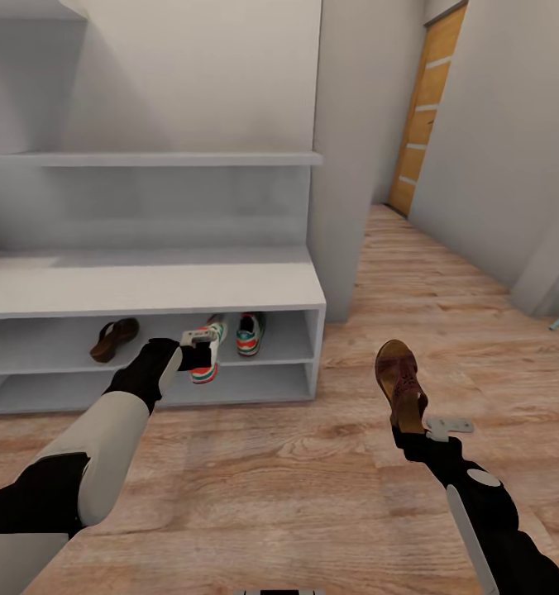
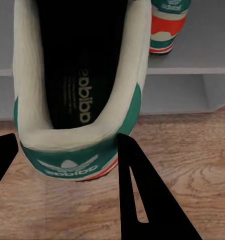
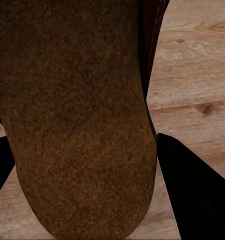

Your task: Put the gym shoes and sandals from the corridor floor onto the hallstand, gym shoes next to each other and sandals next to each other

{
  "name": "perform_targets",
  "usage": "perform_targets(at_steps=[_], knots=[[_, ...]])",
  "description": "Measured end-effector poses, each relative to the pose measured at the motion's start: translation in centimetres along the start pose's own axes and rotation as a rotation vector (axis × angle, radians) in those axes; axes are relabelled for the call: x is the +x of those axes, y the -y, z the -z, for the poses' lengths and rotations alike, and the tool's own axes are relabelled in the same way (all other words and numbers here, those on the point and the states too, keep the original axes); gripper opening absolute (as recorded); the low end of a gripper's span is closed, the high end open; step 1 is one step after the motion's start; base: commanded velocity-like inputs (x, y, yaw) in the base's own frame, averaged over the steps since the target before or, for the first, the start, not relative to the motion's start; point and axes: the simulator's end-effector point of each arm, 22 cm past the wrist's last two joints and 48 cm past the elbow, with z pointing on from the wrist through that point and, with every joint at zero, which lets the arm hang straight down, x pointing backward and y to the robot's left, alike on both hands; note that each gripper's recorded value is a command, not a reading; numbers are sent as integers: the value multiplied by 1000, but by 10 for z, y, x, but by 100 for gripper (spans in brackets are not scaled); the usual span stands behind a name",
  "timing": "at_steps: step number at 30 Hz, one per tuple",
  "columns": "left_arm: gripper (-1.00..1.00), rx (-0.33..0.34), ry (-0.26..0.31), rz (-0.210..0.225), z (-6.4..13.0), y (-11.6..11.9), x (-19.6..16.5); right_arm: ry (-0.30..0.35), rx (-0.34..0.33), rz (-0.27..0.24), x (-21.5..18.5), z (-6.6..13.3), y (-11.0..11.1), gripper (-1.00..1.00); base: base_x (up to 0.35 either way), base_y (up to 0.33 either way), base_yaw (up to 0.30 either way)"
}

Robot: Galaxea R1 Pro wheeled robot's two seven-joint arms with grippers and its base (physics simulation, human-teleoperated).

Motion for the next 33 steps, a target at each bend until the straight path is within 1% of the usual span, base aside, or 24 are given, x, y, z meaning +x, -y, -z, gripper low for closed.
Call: perform_targets(at_steps=[3,8,19,25,33], knots=[[-100,0,0,0,0,0,0,0,0,0,0,0,0,-100,169,0,0],[-100,0,-2,-1,-1,0,1,-1,0,0,0,0,0,-100,25,0,0],[-100,2,-27,5,-7,-1,25,-1,0,-1,1,0,0,-100,4,0,0],[-100,1,-28,4,-7,-1,26,-1,-1,-1,0,0,-1,-100,176,0,0],[-100,0,-26,5,-7,-2,25,-1,-1,-1,1,0,-1,-100,27,0,0]])
